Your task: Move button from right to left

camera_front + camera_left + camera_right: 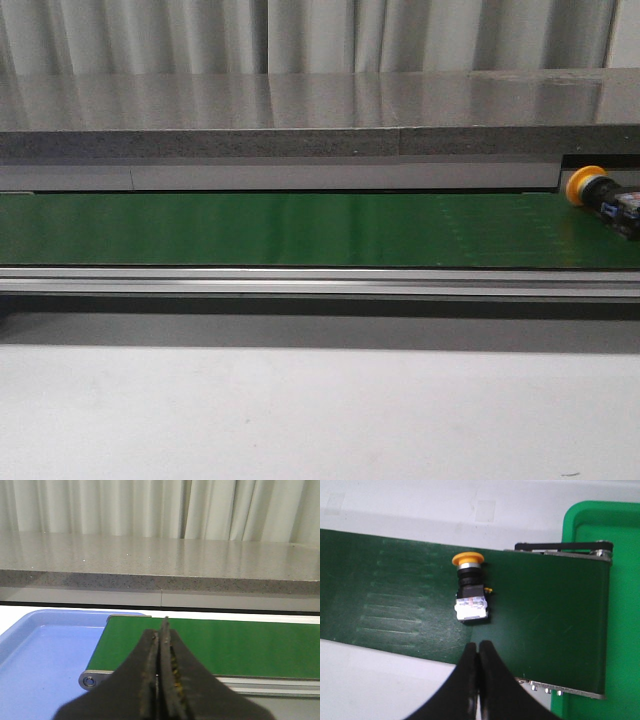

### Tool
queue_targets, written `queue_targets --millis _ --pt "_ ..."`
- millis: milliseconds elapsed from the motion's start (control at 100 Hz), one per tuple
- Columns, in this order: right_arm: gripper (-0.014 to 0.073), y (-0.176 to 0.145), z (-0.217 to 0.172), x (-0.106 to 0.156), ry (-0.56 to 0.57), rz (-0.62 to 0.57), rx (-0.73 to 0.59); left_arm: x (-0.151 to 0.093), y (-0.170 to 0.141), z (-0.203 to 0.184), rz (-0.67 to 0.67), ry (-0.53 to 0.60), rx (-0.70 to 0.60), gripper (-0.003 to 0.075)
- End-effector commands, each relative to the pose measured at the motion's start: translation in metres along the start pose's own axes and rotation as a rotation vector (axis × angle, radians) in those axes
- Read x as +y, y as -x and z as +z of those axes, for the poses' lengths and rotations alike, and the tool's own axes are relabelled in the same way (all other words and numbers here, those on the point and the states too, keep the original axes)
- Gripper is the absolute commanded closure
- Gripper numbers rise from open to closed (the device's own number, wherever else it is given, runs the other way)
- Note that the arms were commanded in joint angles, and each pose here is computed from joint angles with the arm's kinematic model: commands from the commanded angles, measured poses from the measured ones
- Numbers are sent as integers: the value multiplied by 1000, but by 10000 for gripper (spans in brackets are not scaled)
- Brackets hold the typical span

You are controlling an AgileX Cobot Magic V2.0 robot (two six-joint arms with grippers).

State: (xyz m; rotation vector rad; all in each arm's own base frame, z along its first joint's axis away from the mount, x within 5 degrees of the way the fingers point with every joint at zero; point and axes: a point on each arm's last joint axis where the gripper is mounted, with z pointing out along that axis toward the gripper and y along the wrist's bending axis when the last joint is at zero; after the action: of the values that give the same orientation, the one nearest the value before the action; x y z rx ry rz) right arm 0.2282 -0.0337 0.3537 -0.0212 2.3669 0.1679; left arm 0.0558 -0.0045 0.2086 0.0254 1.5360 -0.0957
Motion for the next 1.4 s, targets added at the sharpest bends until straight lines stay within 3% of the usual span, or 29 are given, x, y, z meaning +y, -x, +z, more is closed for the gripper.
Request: queue_targets --millis 0,320,900,1090,1390 --pt "660 1 -23 14 -16 -21 -199 1 -7 -1 -13 1 -59 741" --pt "660 -50 -48 49 36 -118 -410 1 -7 -1 -13 1 -59 741" --pt "660 -167 -63 48 -9 -128 -704 1 -7 -1 -13 1 -59 741" --pt "660 -179 -82 50 -17 -143 -847 1 -4 -1 -13 3 -86 741" --pt "662 -182 -84 51 -9 -150 -846 -2 29 -4 25 -9 -37 741"
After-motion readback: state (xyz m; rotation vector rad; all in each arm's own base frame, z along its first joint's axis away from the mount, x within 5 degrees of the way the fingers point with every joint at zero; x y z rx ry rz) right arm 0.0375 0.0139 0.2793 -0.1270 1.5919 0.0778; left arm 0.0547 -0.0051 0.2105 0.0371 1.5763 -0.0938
